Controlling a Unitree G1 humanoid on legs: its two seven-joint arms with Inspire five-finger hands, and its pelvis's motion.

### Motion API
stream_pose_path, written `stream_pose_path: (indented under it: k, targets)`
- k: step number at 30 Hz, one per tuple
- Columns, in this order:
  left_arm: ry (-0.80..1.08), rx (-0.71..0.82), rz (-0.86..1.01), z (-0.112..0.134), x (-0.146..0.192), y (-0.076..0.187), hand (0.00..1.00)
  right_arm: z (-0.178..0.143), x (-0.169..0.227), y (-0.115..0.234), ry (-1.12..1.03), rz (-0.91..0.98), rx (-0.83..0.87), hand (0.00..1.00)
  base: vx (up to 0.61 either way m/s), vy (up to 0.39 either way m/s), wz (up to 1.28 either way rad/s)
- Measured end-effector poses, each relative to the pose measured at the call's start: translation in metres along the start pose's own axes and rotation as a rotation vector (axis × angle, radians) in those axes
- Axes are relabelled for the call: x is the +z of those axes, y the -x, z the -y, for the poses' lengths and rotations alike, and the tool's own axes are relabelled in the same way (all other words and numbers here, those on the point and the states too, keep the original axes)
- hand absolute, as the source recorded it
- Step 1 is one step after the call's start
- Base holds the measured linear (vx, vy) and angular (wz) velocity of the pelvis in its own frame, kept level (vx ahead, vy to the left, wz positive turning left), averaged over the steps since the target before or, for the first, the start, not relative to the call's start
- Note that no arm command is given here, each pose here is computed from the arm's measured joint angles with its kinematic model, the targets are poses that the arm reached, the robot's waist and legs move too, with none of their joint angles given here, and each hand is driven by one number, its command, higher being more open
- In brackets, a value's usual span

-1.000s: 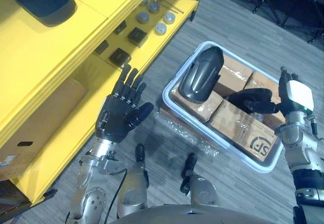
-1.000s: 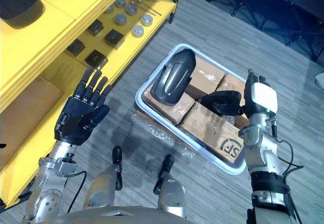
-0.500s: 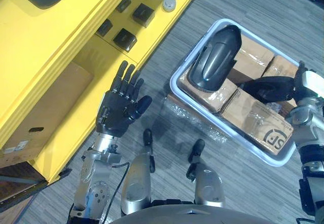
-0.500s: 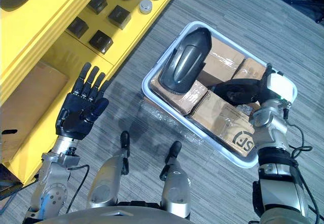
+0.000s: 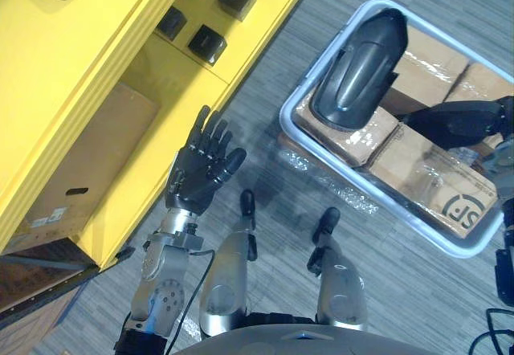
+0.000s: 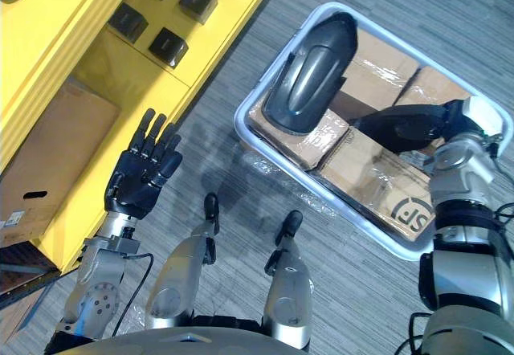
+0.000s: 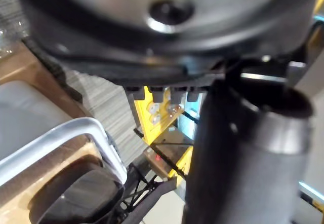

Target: Walk over and take three plastic housings, then place them on the shelf

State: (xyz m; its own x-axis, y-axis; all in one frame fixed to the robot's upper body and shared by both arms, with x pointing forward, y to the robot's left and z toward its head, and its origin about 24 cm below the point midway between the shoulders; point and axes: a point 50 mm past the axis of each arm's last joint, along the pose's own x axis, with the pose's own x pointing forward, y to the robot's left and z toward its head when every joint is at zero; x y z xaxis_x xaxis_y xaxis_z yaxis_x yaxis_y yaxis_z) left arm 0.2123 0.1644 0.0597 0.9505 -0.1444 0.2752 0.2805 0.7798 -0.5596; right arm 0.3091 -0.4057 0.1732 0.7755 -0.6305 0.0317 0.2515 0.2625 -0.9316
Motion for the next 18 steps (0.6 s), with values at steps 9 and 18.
stream_pose_path:
  k: [9,18]
  targets:
    - [0.001,0.027,-0.01,-0.007,-0.008,-0.002,1.0,0.009,0.0,-0.003,-0.02,0.102,-0.068,0.0,-0.03,0.009,0.07]
    - [-0.009,-0.022,0.044,-0.001,0.004,0.002,1.0,-0.024,-0.015,0.019,-0.106,0.189,-0.157,0.0,0.01,-0.022,-0.01]
